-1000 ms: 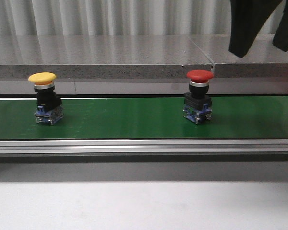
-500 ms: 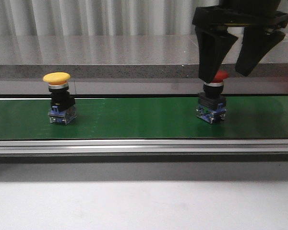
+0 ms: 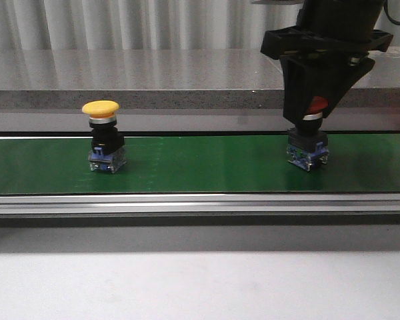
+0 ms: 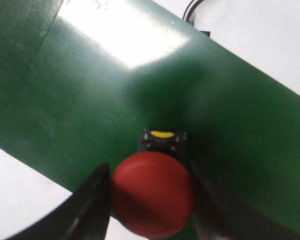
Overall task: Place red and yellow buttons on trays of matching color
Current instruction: 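Lower the right gripper onto the red button at the belt end and grasp, then lift the red button with the right gripper and carry it over the red tray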
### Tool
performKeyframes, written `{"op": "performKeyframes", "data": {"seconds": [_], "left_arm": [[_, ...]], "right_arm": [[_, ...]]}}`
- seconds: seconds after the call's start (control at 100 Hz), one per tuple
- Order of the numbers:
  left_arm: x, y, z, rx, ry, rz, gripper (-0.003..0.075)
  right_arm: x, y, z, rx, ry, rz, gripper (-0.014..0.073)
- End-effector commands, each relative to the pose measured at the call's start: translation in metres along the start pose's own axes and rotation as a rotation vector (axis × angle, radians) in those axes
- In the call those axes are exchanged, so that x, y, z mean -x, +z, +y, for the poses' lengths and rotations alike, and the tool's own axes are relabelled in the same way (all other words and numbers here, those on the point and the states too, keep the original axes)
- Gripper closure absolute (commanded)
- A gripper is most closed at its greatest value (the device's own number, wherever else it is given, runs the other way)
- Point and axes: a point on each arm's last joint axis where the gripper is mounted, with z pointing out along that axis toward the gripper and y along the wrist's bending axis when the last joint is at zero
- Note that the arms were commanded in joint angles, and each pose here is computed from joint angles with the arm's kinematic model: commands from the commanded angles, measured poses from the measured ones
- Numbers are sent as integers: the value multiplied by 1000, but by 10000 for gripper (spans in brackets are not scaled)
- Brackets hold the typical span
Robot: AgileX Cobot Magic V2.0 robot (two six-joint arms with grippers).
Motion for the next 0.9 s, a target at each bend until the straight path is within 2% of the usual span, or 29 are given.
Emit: {"op": "performKeyframes", "data": {"seconds": [0.0,0.1,0.22,0.41,0.62,0.76,0.89], "left_arm": [[13,-4,-2,-13,-4,-86,740],[13,-4,-2,-13,-4,-86,740],[13,-4,-2,-13,-4,-86,740],[13,-4,-2,-13,-4,-86,740],[13,-4,-2,-13,-4,-86,740],[13,-4,-2,-13,-4,-86,740],[13,-4,-2,-13,-4,-86,740]], "right_arm": [[6,-31,0,-18,-18,-121,294],[5,-46,-6,-31,-1,-168,294],[-1,-68,-26,-67,53,-233,295],[-20,-98,-82,-179,199,-297,295],[-48,-112,-146,-296,378,-298,295],[-65,-115,-181,-357,476,-310,295],[-77,-112,-202,-383,535,-293,295]]}}
